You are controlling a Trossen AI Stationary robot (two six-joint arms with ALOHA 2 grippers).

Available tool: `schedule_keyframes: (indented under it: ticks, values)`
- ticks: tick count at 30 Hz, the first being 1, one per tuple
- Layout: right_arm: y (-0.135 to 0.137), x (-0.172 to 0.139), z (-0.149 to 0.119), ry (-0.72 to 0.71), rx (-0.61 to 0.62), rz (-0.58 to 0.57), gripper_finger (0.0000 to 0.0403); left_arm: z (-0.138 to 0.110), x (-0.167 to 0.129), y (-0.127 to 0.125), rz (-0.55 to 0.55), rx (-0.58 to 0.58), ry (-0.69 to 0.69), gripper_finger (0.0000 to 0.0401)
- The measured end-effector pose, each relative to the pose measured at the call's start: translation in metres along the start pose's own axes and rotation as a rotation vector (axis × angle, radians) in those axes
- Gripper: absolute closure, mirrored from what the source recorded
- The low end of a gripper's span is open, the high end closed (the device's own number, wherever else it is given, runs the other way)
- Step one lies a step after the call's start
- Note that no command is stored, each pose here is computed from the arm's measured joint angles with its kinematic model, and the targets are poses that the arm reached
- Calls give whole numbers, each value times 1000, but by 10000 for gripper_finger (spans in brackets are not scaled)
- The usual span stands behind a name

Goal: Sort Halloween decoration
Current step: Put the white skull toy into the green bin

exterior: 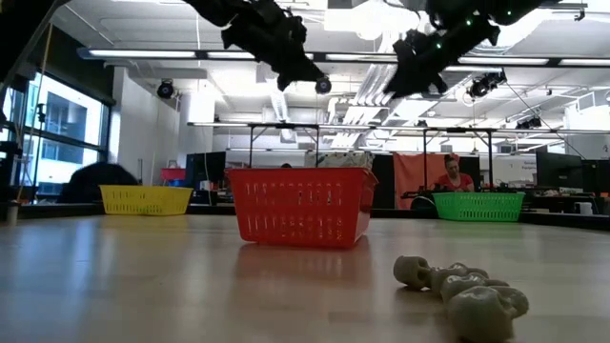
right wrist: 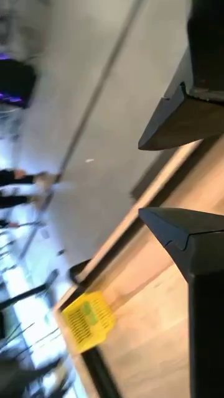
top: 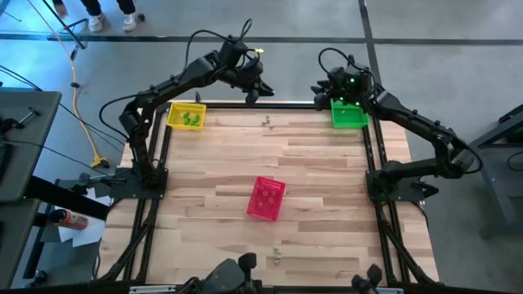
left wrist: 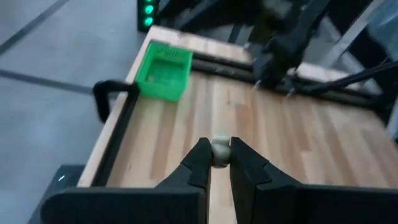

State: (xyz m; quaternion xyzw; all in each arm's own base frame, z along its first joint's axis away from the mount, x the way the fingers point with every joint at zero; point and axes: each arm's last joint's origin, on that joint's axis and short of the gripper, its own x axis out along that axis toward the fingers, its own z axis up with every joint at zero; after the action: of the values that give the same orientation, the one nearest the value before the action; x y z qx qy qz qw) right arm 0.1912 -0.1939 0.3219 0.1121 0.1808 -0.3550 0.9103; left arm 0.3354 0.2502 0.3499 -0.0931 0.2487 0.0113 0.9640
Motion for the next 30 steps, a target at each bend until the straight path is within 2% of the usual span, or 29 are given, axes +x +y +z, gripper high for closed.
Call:
schedule_keyframes:
  ticks: [3, 7, 13, 17, 21, 23, 25, 28, 30]
  values:
    - [-11, -1, -8, 86, 79, -43, 247, 3, 0, 0, -23, -21, -28, 385]
    - [-26, 0, -19, 180, 199, -116, 247, 8, 0, -3, -111, -56, -81, 385]
    - [-42, 13, -30, 251, 301, -177, 247, 6, 4, -6, -130, -88, -87, 385]
    - [-49, 21, -36, 289, 317, -193, 247, -21, 15, -7, -133, -185, -61, 385]
    - [-54, 23, -40, 324, 324, -200, 247, -48, 14, -17, -141, -248, -158, 385]
    - [-55, 23, -40, 327, 312, -159, 247, -62, 10, -23, -133, -283, -236, 385]
    - [-53, 24, -37, 300, 291, -52, 247, -72, 5, -28, -112, -289, -331, 385]
    - [-41, 27, -25, 201, 232, 222, 247, -78, -5, -33, -92, -337, -446, 385]
    - [-26, 29, -15, 104, 147, 418, 247, -79, -7, -34, -103, -403, -460, 385]
